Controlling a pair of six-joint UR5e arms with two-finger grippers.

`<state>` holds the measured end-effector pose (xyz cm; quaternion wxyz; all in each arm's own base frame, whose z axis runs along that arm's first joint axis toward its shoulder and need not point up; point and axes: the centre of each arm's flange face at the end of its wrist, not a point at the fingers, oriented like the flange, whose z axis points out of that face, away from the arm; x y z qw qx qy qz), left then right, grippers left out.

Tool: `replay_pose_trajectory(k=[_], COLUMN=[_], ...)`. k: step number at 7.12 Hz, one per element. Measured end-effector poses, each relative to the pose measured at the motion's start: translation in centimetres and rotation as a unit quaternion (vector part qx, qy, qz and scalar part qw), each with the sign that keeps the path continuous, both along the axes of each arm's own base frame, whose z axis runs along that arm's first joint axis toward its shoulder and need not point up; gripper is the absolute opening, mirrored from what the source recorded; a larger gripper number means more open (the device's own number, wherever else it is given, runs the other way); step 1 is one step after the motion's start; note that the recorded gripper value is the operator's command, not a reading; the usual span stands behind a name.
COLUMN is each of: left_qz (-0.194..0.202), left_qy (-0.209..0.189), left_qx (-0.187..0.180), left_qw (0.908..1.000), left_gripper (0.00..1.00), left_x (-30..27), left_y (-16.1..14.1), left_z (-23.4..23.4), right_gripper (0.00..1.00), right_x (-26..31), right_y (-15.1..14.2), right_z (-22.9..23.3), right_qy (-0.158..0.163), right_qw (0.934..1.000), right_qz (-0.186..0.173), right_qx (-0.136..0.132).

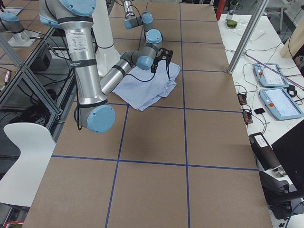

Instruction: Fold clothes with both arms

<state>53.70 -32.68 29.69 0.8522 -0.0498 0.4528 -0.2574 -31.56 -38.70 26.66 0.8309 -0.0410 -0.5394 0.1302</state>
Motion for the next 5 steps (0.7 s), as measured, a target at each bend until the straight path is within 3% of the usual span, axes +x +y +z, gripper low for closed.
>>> replay_pose_trajectory(k=[1, 5], left_qz=[0.000, 0.000], left_qy=[0.000, -0.010], left_qx=[0.000, -0.004], left_qw=[1.0000, 0.9999], left_gripper=[0.60, 0.04], left_x=[0.01, 0.03], left_y=[-0.01, -0.02], left_z=[0.02, 0.19], right_gripper=[1.00, 1.00], right_x=[-0.04, -0.22], right_y=[-0.05, -0.21], right_z=[0.09, 0.39], right_qy=[0.001, 0.004], right_qw=[1.0000, 1.0000], right_qz=[0.000, 0.000], right_qx=[-0.001, -0.003])
